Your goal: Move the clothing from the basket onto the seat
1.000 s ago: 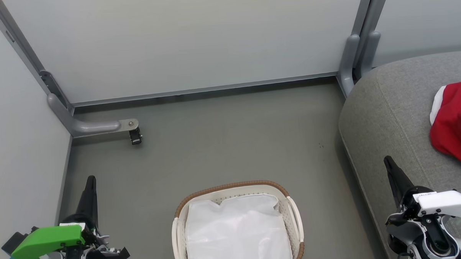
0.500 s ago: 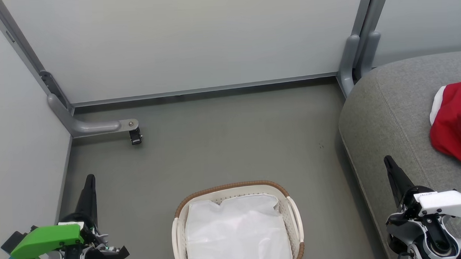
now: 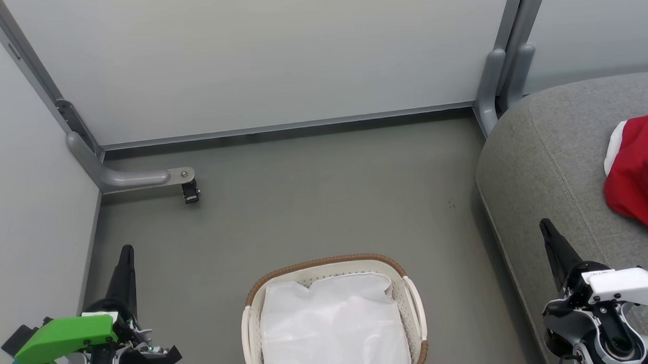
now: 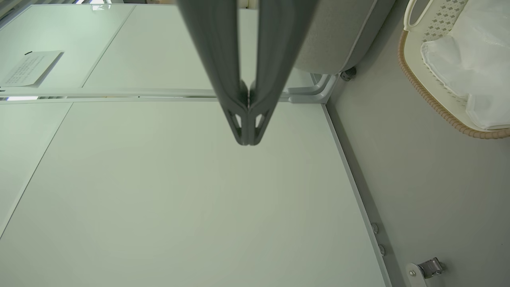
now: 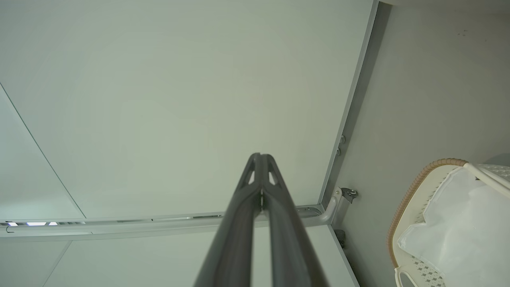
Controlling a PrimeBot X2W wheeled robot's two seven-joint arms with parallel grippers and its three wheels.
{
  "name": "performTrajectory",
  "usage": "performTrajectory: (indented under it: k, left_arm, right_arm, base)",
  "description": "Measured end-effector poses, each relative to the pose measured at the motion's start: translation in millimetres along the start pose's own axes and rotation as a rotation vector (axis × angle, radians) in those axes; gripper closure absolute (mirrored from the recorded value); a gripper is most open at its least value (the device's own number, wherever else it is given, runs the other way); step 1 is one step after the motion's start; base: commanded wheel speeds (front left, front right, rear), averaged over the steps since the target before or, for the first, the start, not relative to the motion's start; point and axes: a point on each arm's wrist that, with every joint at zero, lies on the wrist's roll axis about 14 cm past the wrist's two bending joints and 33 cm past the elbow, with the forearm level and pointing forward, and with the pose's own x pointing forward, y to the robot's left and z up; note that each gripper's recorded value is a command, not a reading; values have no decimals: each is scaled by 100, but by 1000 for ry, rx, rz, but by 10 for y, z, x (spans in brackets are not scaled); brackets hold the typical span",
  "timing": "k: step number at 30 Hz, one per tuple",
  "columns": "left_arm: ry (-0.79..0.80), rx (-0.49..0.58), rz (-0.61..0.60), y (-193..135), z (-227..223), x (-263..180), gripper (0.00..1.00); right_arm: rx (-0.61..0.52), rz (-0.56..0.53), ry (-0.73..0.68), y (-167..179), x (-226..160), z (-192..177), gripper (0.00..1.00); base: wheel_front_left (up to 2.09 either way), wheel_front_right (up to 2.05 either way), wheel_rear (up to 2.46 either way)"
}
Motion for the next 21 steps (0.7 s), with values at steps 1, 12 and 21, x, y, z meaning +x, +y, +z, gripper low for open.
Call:
performTrajectory:
  k: [1, 12, 21]
  left_arm:
    - [0, 0, -1, -2, 0, 0, 100]
    - [0, 0, -1, -2, 0, 1, 100]
    - [0, 0, -1, -2, 0, 0, 100]
  right_arm:
    - [0, 0, 0, 0, 0, 0, 100]
    - [0, 0, 0, 1, 0, 0, 100]
    - [0, 0, 0, 1, 0, 0, 100]
  base:
    - [0, 0, 0]
    - [0, 0, 0]
    - [0, 0, 0]
